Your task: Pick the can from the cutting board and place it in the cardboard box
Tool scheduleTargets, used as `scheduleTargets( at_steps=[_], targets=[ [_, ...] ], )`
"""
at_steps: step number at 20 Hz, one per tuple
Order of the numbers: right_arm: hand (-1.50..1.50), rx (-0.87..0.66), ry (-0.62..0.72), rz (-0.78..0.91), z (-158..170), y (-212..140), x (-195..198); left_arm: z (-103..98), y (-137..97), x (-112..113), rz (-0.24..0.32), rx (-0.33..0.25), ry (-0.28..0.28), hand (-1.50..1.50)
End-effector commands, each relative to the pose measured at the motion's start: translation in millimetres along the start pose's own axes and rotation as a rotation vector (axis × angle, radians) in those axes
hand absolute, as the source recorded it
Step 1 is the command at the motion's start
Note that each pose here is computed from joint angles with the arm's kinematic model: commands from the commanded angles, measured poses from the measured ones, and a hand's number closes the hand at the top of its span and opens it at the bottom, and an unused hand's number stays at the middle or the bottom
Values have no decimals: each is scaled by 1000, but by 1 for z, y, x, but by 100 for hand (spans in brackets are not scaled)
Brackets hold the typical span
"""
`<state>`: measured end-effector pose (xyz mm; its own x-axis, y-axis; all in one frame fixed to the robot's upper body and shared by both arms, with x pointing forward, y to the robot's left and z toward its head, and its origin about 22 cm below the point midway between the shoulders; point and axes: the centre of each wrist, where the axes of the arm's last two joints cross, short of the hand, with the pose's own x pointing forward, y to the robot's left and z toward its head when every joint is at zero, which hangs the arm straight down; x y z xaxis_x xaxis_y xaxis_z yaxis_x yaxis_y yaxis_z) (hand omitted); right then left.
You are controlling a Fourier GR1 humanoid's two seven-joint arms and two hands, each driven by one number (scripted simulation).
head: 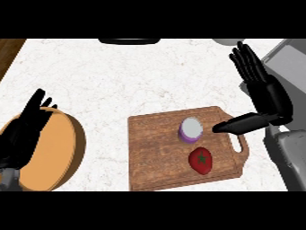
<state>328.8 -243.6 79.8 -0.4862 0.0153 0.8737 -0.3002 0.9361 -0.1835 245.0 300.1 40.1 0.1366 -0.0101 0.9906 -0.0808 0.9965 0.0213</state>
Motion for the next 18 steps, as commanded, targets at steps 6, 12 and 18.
scheduleTargets(
  at_steps=[6,12,18],
  targets=[
    [-150,340,-102,198,5,-25,42,0,34,-1,1,-1,8,0],
    [-150,566,95,695,-16,-22,78,-1,24,12,2,-11,-12,0],
    [-150,724,258,903,-37,27,101,-8,26,16,-9,-16,-8,0]
  ],
)
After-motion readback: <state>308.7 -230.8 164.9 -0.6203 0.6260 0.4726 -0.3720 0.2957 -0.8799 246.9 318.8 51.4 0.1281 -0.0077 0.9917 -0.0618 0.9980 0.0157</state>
